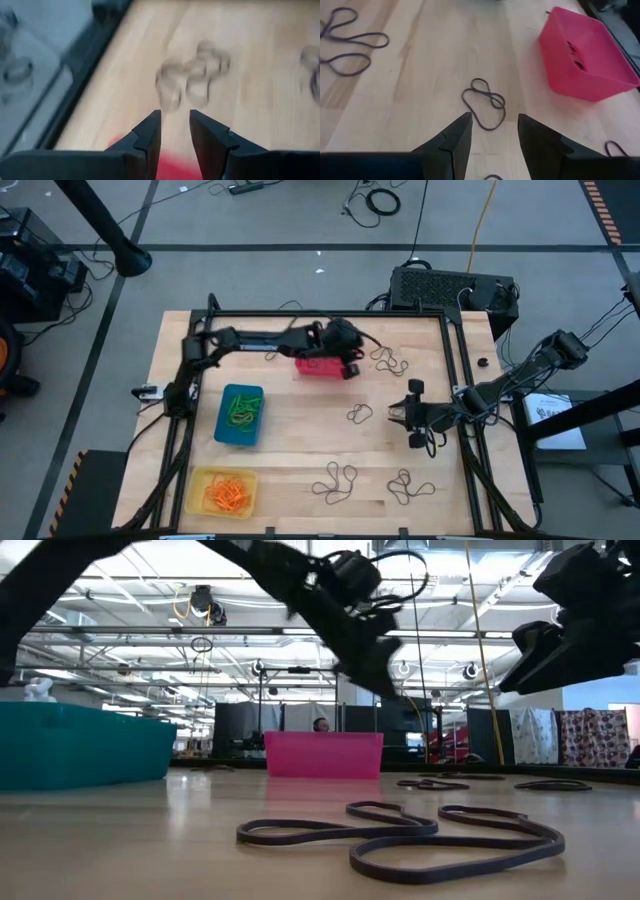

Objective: Sort rubber bands into baskets

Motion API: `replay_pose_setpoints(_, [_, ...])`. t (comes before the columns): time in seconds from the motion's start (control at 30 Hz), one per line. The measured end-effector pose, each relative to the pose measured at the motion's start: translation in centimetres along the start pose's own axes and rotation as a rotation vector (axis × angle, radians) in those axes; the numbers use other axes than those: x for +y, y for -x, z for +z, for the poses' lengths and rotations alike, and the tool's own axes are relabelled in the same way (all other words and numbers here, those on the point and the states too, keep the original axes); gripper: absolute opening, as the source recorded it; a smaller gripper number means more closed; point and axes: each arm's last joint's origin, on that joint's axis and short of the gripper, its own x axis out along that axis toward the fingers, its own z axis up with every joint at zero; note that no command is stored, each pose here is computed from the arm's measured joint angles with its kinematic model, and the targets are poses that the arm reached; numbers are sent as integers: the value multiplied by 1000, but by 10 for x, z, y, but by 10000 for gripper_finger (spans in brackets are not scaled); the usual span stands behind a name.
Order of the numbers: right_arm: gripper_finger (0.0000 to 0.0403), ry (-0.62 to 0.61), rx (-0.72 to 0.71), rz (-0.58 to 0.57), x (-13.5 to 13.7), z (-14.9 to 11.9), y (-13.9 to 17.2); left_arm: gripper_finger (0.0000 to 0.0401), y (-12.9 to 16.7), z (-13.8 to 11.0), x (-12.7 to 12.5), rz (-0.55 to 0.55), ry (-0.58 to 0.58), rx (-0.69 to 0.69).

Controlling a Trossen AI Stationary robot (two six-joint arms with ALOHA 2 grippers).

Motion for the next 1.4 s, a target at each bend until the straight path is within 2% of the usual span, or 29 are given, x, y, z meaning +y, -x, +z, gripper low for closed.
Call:
replay_pose_setpoints(0.17, [153, -22, 25, -11, -1, -3, 0, 110, -42, 3, -16, 2, -16, -232])
replay_pose_setpoints(0.33, [153, -50, 22, -21, -2, -3, 2, 110, -82, -4, -32, -34, -93, -229])
replay_pose_setpoints(0.47, [153, -80, -28, -59, -7, 0, 9, 110, -104, 4, -33, -32, -114, -261])
replay_pose_setpoints(0.6, [153, -113, -72, -91, -13, 2, 17, 110, -123, 3, -37, -104, -132, -205])
replay_pose_setpoints(0.73, [153, -123, -87, -87, -17, 2, 24, 110, -138, -3, -44, -185, -171, -191])
replay_pose_setpoints(0.97, [153, -125, -92, -84, -20, 0, 29, 110, -165, -17, -51, -249, -175, -202])
replay_pose_setpoints(1.4, [153, -120, -83, -81, -20, -1, 29, 110, -171, -27, -51, -256, -147, -127])
